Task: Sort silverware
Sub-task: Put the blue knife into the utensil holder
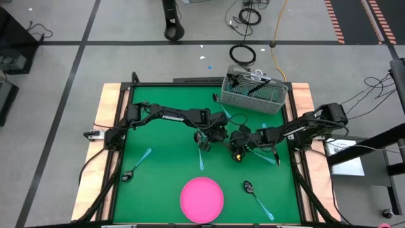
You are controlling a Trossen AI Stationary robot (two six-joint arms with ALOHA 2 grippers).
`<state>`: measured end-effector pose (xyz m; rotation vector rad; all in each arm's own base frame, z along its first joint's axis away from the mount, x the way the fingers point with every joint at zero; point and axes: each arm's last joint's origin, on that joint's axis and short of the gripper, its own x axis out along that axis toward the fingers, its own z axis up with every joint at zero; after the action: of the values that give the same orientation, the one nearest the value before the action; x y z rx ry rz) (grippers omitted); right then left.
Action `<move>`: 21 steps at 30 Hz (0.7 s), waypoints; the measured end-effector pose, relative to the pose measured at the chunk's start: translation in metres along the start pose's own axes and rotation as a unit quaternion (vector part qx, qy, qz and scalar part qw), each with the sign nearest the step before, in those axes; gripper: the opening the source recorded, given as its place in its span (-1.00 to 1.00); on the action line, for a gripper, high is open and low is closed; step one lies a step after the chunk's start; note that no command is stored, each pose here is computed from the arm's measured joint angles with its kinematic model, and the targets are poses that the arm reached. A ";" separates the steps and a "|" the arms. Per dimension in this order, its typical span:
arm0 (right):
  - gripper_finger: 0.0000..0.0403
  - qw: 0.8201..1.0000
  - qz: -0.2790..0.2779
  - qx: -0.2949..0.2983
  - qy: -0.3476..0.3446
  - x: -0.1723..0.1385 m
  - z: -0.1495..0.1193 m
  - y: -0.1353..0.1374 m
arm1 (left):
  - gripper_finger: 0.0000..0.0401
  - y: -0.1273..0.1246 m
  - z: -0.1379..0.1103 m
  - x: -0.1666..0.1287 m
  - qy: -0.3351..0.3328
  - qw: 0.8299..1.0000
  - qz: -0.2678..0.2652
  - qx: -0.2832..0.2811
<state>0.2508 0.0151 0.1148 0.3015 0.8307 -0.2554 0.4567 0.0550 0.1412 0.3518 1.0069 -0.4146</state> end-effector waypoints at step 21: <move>-0.96 0.999 -0.016 0.018 0.022 -0.001 -0.004 -0.002 | -0.98 0.002 0.000 0.000 0.017 0.999 0.037 0.000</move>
<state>0.2469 0.0144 0.1127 0.3283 0.8755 -0.2943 0.4581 0.0568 0.1418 0.3951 1.0239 -0.3429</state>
